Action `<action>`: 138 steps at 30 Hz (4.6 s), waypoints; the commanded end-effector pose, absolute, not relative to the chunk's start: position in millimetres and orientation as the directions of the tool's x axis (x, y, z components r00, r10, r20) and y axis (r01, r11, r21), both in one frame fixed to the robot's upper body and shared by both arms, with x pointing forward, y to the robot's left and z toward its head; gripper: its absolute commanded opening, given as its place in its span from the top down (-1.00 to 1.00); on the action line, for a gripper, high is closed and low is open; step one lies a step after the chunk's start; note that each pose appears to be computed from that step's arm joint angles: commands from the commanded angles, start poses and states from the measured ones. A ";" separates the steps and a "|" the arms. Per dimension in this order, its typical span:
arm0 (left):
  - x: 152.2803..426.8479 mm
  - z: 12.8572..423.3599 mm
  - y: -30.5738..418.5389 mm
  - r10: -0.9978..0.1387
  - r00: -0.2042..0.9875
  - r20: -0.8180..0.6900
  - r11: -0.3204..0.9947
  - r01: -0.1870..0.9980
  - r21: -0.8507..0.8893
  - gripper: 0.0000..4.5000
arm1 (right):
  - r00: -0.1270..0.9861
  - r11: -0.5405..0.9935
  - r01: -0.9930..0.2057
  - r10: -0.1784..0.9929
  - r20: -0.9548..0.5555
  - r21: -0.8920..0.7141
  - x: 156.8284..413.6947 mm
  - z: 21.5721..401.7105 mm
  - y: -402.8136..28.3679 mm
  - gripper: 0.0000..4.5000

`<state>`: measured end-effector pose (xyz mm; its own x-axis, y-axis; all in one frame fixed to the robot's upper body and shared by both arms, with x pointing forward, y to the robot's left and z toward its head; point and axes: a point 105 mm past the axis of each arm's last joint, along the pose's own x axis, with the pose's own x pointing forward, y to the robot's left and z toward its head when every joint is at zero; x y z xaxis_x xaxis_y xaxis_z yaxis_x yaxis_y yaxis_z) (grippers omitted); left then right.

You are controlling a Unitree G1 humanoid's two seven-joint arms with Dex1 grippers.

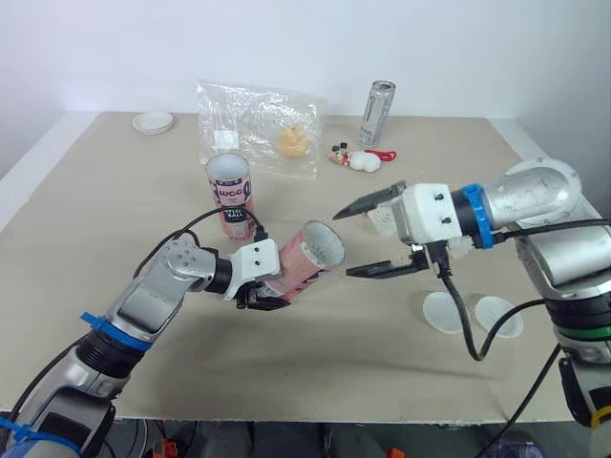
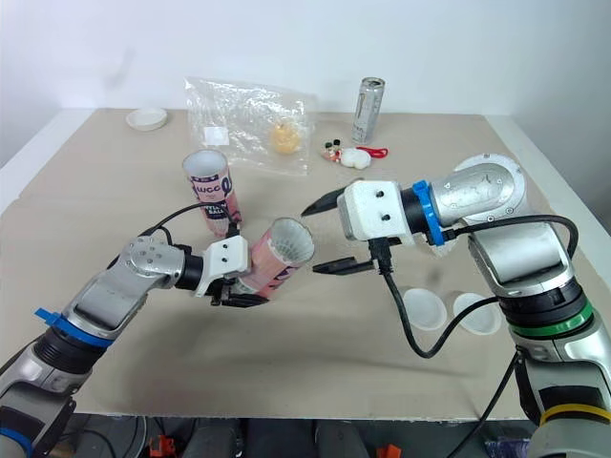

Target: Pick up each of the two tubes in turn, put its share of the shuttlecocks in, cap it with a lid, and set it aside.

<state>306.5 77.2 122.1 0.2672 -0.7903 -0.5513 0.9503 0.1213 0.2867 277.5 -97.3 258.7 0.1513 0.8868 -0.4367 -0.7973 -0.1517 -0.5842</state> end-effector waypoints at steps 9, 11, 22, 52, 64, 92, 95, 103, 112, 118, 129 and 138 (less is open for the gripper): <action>308.8 113.3 87.6 -0.740 0.274 -0.615 0.092 0.946 0.311 -0.22 | 0.227 0.078 -0.868 0.941 -0.253 -0.490 296.3 296.2 -105.8 -0.40; 309.3 114.1 87.4 -0.740 0.274 -0.614 0.090 0.945 0.313 -0.22 | 0.209 0.037 -0.864 0.934 -0.289 -0.503 296.0 290.4 -98.8 0.02; 307.3 117.5 83.1 -0.756 0.263 -0.600 0.093 0.949 0.300 -0.22 | 0.057 -0.243 -0.855 0.835 -0.548 -0.459 287.6 245.7 -67.4 0.96; 306.8 119.5 74.7 -0.777 0.265 -0.571 0.113 0.951 0.288 -0.22 | -0.111 -0.543 -0.772 0.626 -0.772 -0.330 305.3 212.8 -17.0 0.96; 306.6 112.4 82.2 -0.774 0.268 -0.573 0.130 0.954 0.271 -0.22 | -0.107 -0.411 -0.843 0.759 -0.642 -0.346 296.9 264.7 -57.9 0.96; 293.7 108.4 45.8 -0.948 0.316 -0.045 0.287 0.906 0.312 -0.22 | 0.314 0.310 -0.947 0.842 -0.439 -0.083 283.6 214.6 -186.2 0.96; 290.6 101.1 41.4 -0.952 0.300 -0.055 0.266 0.904 0.334 -0.22 | 0.314 0.342 -0.938 0.783 -0.537 -0.049 280.3 197.5 -203.0 0.52; 289.8 104.4 32.9 -0.955 0.298 -0.004 0.279 0.900 0.335 -0.22 | 0.316 0.372 -0.923 0.583 -0.748 -0.100 283.1 165.5 -240.0 -0.95; 288.6 93.1 33.5 -0.951 0.308 -0.018 0.294 0.923 0.247 -0.22 | 0.353 0.380 -0.909 0.483 -0.801 -0.171 304.1 161.7 -257.9 -0.95; 286.5 82.6 35.0 -0.952 0.297 -0.073 0.271 0.930 0.250 -0.22 | 0.329 0.353 -0.920 0.464 -0.822 -0.169 307.7 155.2 -257.0 -0.95; 291.5 83.0 38.1 -0.945 0.314 -0.092 0.281 0.923 0.264 -0.22 | 0.284 0.296 -0.942 0.445 -0.849 -0.159 307.1 138.4 -250.4 -0.21; 292.3 80.8 39.3 -0.940 0.327 -0.100 0.293 0.920 0.259 -0.22 | 0.259 0.273 -0.950 0.428 -0.866 -0.149 302.6 131.9 -256.8 0.95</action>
